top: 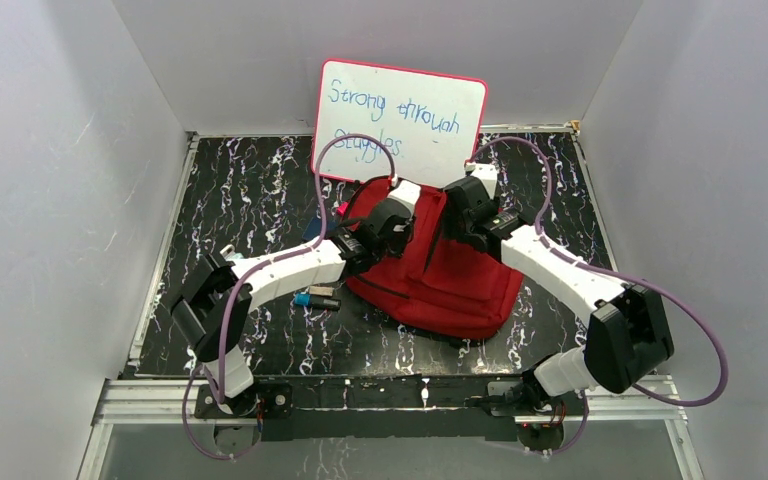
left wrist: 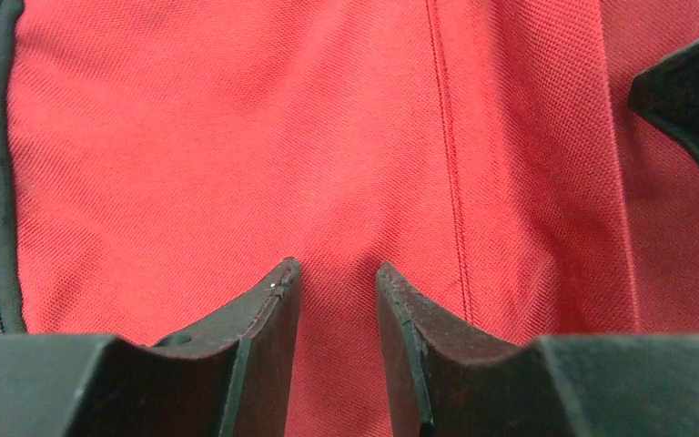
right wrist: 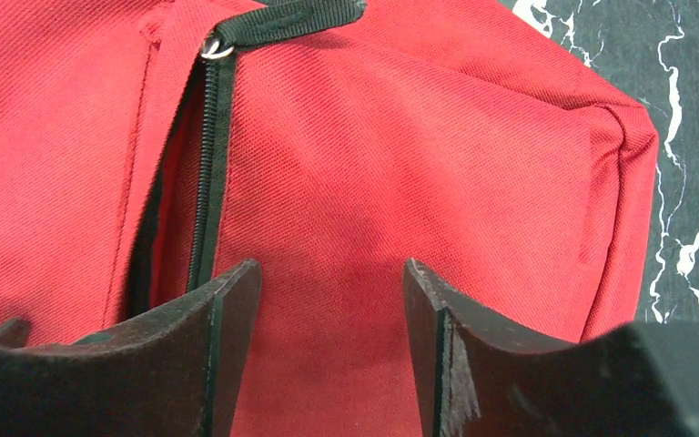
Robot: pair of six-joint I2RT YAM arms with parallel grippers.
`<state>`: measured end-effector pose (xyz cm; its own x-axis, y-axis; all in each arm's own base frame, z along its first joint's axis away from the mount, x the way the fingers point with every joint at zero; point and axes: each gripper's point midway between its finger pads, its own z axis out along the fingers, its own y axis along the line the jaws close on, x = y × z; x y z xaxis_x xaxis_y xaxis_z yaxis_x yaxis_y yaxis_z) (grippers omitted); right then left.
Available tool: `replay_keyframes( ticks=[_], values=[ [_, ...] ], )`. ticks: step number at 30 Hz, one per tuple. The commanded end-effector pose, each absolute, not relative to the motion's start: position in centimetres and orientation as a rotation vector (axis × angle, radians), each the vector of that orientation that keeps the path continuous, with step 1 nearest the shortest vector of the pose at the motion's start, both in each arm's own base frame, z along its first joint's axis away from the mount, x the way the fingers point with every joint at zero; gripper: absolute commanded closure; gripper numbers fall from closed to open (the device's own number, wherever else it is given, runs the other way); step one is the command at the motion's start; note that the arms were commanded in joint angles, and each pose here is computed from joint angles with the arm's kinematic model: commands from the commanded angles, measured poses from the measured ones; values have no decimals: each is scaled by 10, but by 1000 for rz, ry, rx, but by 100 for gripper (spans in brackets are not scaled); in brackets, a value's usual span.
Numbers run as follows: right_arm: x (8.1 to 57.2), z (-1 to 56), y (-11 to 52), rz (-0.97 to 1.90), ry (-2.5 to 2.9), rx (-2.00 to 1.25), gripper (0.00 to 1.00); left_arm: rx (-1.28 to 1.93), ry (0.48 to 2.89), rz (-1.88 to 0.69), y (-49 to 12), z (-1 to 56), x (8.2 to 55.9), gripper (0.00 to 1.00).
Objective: Pack the student bag
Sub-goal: Unzip the student bag at the center of the board.
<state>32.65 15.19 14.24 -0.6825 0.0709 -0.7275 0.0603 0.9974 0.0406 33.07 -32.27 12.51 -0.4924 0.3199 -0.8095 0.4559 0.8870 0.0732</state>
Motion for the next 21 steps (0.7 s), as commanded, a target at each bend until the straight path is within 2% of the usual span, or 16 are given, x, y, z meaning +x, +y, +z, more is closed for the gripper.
replay_keyframes(
  ticks=[1,7,18,21],
  values=[
    [342,154,150,-26,2274,105,36,498,2128,-218,-312,136,328,67],
    [341,145,148,-36,2279,101,49,501,2127,-245,-316,139,327,67],
    [338,134,142,0,2298,123,99,474,2092,-315,-320,166,324,66],
    [335,137,137,9,2284,139,100,493,2054,-423,-330,187,316,62]
  ],
)
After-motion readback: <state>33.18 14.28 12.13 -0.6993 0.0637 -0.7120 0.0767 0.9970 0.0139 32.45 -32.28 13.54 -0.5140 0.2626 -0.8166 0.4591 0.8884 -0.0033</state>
